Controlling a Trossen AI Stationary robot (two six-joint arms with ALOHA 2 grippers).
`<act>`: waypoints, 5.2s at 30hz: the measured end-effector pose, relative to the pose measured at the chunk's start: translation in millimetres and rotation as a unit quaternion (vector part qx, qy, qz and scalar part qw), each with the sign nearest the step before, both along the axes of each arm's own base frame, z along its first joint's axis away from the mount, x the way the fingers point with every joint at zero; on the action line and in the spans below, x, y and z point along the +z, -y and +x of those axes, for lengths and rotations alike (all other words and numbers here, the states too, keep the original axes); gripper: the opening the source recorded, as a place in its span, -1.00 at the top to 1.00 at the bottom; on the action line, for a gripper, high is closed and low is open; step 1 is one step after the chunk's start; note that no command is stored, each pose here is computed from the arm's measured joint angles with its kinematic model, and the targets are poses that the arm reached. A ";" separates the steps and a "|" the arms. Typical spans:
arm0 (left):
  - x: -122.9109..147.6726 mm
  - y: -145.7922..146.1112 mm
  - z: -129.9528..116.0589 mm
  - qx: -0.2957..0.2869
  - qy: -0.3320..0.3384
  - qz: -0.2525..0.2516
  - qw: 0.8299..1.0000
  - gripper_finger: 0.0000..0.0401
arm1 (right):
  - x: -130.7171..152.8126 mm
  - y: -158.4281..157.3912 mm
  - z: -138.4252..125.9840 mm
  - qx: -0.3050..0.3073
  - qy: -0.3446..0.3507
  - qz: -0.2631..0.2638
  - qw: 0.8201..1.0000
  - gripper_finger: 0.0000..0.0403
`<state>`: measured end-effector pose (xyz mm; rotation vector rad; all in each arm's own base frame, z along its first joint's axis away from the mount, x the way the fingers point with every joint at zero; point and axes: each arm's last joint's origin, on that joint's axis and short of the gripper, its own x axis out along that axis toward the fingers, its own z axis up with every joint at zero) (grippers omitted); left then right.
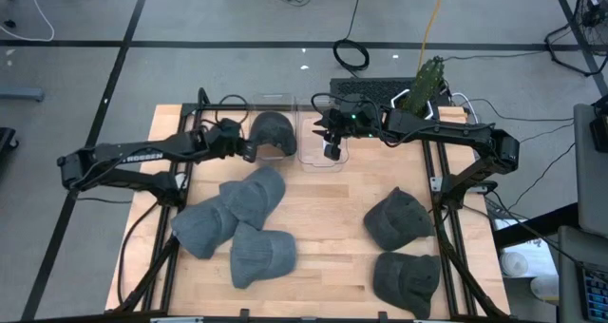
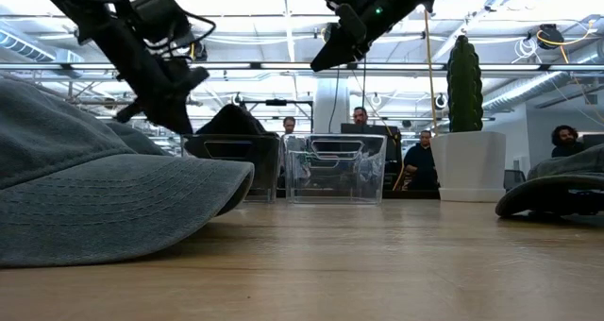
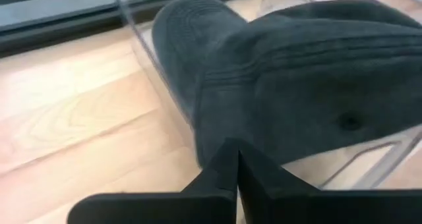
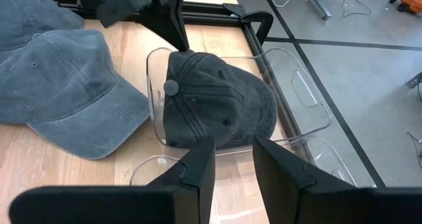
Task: Pick & Place hat
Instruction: Put the top black cap into the left transparent bin, then adjust the left transparent bin, then adjust the black cap in the left transparent bin
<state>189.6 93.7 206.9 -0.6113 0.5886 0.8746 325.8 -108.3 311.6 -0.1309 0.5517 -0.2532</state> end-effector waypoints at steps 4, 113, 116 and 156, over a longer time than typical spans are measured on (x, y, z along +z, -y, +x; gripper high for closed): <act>-11.8 -3.7 7.5 -0.001 -0.022 -0.009 1.000 1.00 | 0.0 0.0 0.0 -0.001 0.001 0.002 1.000 0.55; -23.8 -127.8 -14.0 0.024 -0.016 0.080 0.996 0.98 | -2.6 -0.6 -1.4 -0.002 -0.014 0.008 1.000 0.55; -13.6 -126.0 -12.1 -0.022 0.008 0.106 0.994 0.98 | -2.6 -0.6 -1.4 -0.002 -0.014 0.008 1.000 0.55; 11.4 -144.8 119.5 -0.206 -0.245 -0.100 0.942 1.00 | -6.9 -1.5 -4.1 0.002 -0.041 0.010 0.999 0.55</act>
